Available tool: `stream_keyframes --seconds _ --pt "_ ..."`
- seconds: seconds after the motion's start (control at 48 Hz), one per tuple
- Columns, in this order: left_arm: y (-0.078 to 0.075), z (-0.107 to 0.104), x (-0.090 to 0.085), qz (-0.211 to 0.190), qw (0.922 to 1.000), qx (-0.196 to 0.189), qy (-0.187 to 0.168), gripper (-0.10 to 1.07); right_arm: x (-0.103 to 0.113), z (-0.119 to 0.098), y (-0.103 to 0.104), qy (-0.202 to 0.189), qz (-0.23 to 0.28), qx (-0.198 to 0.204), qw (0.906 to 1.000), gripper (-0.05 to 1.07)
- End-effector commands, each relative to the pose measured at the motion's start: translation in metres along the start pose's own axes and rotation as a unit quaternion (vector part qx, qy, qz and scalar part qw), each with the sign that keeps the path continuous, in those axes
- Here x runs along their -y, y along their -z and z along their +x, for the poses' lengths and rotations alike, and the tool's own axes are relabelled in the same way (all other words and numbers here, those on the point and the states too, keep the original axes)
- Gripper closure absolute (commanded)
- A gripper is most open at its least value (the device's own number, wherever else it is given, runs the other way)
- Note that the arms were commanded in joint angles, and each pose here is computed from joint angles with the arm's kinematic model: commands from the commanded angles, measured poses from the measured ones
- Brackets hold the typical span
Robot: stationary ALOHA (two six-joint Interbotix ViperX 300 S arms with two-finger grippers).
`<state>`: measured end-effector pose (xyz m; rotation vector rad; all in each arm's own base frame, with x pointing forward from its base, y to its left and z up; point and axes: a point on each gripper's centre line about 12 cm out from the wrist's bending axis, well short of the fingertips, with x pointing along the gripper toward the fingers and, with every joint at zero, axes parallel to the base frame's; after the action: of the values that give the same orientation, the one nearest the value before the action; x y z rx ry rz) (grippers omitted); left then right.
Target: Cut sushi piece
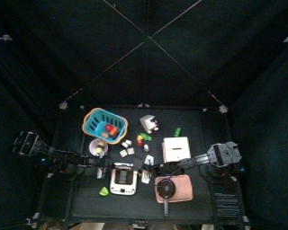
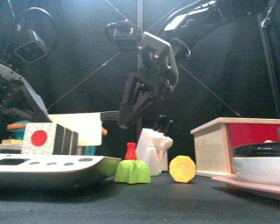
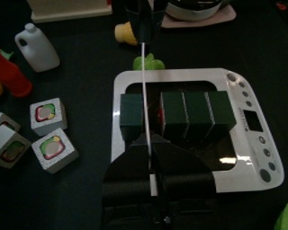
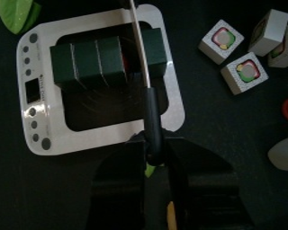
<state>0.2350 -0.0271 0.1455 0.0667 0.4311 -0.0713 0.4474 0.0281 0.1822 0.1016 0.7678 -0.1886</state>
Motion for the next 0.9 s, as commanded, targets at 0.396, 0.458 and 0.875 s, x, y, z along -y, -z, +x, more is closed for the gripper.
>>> stream_keyframes --seconds 0.396,0.458,0.875 --pt "-0.034 -0.023 0.018 0.021 0.9969 0.06 0.047 0.75 -0.021 -0.04 -0.041 -0.032 -0.017 0.074 0.9966 0.63" --pt "-0.03 -0.023 0.021 0.016 0.9971 0.053 0.052 0.75 -0.025 -0.041 -0.04 -0.035 -0.018 0.072 0.9966 0.63" --pt "-0.011 -0.02 0.024 -0.037 0.9982 0.012 0.046 0.75 -0.025 -0.035 -0.027 -0.035 -0.007 0.052 0.998 0.63"
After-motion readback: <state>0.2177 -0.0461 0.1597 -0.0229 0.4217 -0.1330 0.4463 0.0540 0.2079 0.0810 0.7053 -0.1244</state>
